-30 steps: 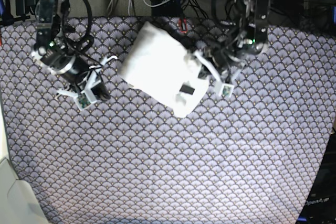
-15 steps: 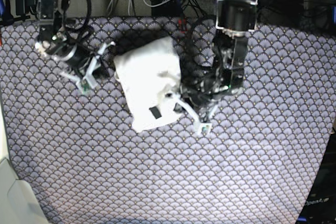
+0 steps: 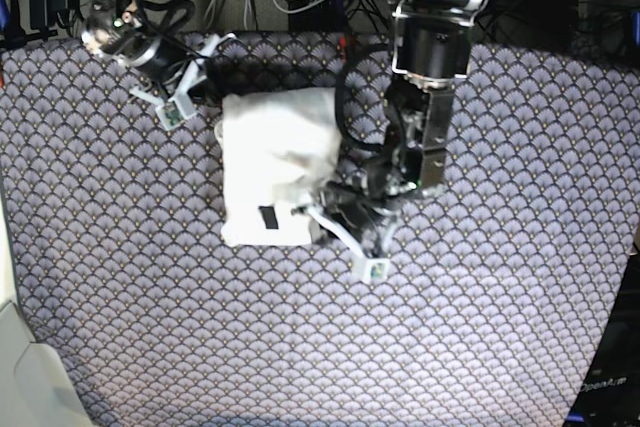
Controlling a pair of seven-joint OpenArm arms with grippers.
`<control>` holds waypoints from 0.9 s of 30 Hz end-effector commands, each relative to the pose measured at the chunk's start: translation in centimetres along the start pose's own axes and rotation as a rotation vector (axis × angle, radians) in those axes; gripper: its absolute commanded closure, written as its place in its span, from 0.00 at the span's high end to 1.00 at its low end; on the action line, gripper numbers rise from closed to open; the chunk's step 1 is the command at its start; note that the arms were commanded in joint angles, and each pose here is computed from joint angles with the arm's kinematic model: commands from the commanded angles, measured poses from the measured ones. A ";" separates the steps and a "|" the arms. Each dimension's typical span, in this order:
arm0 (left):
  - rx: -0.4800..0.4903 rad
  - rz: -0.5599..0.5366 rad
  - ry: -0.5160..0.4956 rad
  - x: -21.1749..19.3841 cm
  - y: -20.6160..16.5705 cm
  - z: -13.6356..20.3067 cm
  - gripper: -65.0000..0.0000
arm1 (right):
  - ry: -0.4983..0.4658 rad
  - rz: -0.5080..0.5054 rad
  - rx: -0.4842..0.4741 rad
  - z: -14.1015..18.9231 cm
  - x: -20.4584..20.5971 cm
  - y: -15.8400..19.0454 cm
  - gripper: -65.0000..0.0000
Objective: Fold the T-shirt properly
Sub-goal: 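Grip the folded bundle's sides with both grippers and square it, then tuck and smooth the bundle's edge with the right gripper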
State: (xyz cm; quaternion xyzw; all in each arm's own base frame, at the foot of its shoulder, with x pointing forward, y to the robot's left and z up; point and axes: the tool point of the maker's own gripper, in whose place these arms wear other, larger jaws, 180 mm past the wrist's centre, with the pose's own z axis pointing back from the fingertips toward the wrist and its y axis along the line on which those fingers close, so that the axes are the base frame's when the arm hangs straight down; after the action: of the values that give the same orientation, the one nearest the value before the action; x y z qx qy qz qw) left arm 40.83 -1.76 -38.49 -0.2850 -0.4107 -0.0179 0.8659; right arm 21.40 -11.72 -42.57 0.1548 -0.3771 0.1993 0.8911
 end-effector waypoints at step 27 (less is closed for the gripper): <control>0.601 0.115 -0.023 -5.3 21.6 28.5 0.01 | -0.293 0.052 0.087 1.3 10.5 7.5 0.00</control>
State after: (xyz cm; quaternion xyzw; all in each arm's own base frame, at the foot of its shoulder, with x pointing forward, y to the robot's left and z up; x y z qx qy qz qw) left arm 22.25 29.44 -39.70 -0.0412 -0.3691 0.1657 0.9136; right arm 23.46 -3.12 -33.74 0.2110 -0.4864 0.2135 0.8205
